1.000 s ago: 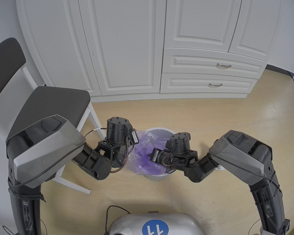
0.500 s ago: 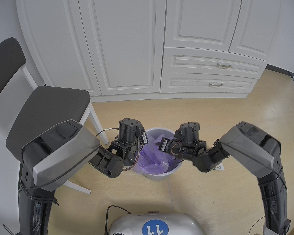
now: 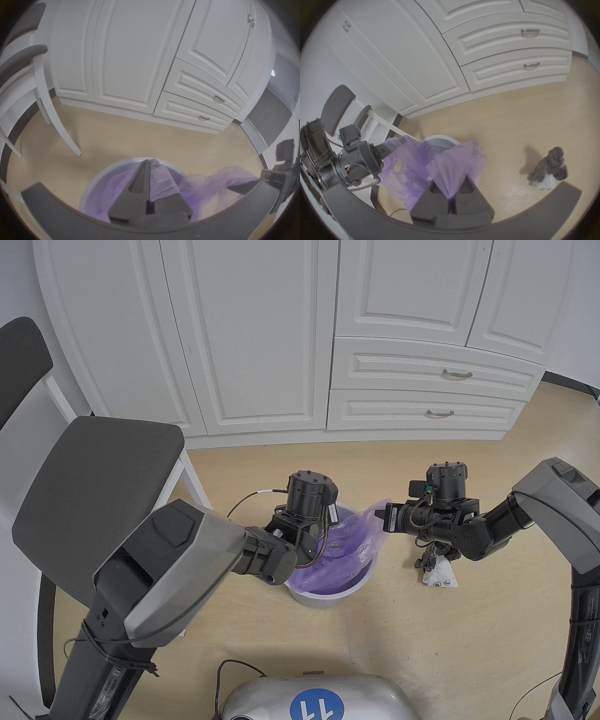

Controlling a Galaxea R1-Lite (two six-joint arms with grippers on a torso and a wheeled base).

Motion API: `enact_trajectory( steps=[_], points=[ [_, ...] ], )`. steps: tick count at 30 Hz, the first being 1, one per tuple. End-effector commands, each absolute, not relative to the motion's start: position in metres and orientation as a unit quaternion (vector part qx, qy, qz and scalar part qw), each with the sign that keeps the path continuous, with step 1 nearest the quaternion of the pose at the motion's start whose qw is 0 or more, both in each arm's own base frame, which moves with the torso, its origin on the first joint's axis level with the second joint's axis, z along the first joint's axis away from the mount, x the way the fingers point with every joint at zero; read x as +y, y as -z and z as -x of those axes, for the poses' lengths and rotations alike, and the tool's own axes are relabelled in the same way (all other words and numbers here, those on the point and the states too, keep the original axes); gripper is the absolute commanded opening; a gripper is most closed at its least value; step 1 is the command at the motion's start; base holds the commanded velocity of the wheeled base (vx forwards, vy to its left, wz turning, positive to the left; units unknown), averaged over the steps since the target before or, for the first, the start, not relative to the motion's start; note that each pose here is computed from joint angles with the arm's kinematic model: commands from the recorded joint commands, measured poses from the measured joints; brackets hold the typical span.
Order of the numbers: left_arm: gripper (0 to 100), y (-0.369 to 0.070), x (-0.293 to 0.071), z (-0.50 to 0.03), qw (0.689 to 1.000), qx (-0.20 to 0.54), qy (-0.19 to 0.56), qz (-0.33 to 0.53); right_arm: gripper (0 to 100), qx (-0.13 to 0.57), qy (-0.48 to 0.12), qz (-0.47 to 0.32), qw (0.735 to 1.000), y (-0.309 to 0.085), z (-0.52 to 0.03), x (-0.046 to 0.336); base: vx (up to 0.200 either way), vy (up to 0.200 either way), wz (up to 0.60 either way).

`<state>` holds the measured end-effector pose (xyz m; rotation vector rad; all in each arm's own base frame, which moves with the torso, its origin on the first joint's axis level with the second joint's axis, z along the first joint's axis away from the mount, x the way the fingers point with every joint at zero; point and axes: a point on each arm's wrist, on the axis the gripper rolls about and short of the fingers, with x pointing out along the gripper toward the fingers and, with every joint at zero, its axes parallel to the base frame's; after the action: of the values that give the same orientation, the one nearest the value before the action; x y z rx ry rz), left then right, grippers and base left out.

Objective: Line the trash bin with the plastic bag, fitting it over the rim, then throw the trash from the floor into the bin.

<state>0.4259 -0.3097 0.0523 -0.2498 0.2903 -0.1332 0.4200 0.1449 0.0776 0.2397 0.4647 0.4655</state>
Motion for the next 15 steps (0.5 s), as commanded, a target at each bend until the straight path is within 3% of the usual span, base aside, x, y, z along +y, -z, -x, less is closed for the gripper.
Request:
enact_trajectory(
  steps=[1,5,12,15],
  points=[
    [0,-0.005,-0.335,-0.437,0.976,0.179,0.07,0.1,0,0.231,-0.22,-0.07,0.945,-0.096,-0.407,0.118,0.0,0.0,0.0],
    [0,0.021,-0.329,-0.441,0.97,0.207,0.088,0.092,0,0.242,-0.225,-0.063,0.942,-0.085,-0.406,0.124,0.0,0.0,0.0],
    [0,0.012,-0.309,-0.456,0.972,0.197,0.067,0.105,0,0.255,-0.232,-0.06,0.937,-0.073,-0.406,0.132,0.0,0.0,0.0],
    [0,-0.039,-0.297,-0.461,0.978,0.161,0.051,0.125,0,0.258,-0.236,-0.058,0.935,-0.073,-0.402,0.135,0.0,0.0,0.0]
  ],
)
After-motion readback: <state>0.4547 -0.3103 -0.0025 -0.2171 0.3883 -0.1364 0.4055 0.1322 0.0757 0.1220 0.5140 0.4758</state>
